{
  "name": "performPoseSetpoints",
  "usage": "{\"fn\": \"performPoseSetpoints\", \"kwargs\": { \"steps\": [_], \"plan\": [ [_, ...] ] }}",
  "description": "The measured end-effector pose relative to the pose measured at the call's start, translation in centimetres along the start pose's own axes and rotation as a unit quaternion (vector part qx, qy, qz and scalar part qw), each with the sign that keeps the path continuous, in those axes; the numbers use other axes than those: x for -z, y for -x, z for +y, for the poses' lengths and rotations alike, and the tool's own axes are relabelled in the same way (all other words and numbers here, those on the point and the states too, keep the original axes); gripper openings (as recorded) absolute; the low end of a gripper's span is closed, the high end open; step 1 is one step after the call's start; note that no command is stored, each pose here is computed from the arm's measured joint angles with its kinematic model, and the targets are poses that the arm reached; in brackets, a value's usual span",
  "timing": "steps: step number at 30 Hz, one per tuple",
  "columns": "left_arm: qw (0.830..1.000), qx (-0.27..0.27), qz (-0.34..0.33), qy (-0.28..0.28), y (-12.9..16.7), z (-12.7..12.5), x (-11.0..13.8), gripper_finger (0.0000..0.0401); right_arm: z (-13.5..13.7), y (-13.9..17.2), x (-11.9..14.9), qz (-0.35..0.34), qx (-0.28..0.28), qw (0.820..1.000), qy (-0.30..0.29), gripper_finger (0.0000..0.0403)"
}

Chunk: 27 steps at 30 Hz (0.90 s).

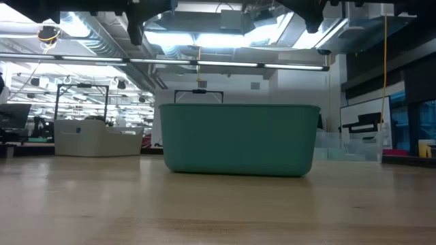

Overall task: Sort & place blocks by color
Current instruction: Put the triangular blue block into the white bin

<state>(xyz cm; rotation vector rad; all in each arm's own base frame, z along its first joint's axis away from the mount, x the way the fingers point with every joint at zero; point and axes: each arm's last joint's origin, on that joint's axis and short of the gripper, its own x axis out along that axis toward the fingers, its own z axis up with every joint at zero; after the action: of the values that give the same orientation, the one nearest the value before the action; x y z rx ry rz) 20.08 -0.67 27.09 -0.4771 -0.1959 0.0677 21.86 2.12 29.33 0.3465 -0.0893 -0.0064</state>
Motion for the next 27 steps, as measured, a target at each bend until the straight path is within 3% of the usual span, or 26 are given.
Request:
{"fn": "performPoseSetpoints", "kwargs": {
  "steps": [22,27],
  "plan": [
    [1.0,-0.024,-0.006,-0.02,-0.1,-0.1,0.1,0.0124,0.0,0.0,0.0,0.001,-0.002,1.0,0.002,0.0318],
    [0.996,-0.078,-0.027,-0.032,-1.1,1.4,-2.6,0.0124,0.0,0.0,0.0,0.002,-0.002,1.0,0.002,0.0318]
  ]
}}
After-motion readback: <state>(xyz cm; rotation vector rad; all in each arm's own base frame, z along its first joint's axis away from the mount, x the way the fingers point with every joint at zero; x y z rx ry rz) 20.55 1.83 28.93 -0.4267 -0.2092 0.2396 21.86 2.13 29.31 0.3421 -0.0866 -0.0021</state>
